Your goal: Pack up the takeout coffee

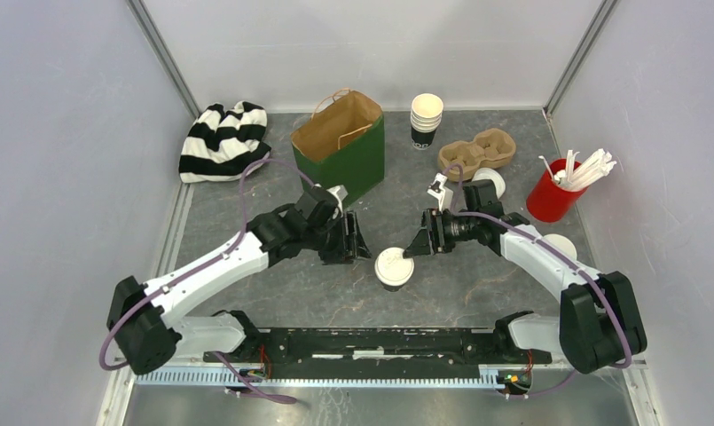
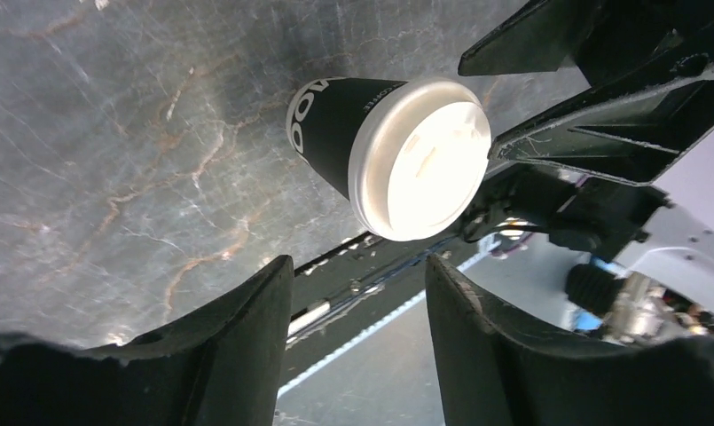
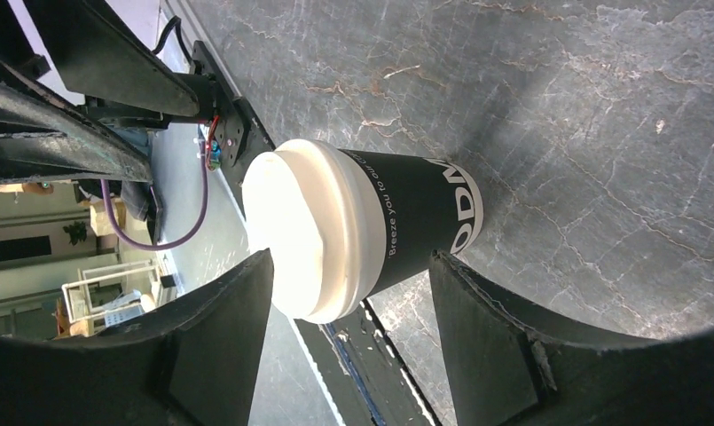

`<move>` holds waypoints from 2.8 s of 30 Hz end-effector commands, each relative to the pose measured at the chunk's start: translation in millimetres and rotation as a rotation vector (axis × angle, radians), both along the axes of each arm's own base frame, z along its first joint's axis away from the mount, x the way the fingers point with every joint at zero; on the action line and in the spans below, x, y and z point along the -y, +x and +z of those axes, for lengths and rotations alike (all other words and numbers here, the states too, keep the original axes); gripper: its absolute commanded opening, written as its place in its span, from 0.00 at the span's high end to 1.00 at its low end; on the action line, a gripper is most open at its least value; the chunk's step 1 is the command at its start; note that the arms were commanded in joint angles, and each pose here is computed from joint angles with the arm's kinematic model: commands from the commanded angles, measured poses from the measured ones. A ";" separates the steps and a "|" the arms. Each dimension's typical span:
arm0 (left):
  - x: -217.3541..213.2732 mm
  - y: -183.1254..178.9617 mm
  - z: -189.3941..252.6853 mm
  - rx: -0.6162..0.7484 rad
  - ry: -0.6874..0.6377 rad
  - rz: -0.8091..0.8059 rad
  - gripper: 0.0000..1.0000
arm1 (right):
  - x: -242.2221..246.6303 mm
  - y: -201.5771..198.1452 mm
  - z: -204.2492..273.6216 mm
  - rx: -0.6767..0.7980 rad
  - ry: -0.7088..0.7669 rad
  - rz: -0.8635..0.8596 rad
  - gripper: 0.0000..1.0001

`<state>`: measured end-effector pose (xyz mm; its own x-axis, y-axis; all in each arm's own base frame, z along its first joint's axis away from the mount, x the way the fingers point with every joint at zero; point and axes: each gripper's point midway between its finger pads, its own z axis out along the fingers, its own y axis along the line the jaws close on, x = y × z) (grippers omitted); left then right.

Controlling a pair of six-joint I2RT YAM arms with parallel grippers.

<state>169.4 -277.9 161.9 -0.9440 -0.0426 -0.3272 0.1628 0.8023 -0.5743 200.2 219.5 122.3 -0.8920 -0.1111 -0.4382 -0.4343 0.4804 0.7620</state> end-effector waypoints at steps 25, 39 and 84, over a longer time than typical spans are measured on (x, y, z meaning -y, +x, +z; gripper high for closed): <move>26.2 10.7 -20.8 -0.101 -0.407 0.261 0.56 | -2.1 -4.7 -0.3 0.034 0.024 0.020 0.49; 30.7 7.8 -38.5 -0.151 -0.326 0.225 0.62 | -2.4 -7.4 -5.7 0.018 0.026 0.024 0.54; 65.7 12.1 -8.6 0.138 0.036 -0.038 0.46 | 3.5 -39.3 -11.9 -0.075 0.009 -0.012 0.43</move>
<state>163.1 -339.6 143.6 -0.9305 -0.0292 -0.3652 0.1999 0.7950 -0.5727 165.1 215.0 108.0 -0.9292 -0.0777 -0.3612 -0.3525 0.4795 0.8036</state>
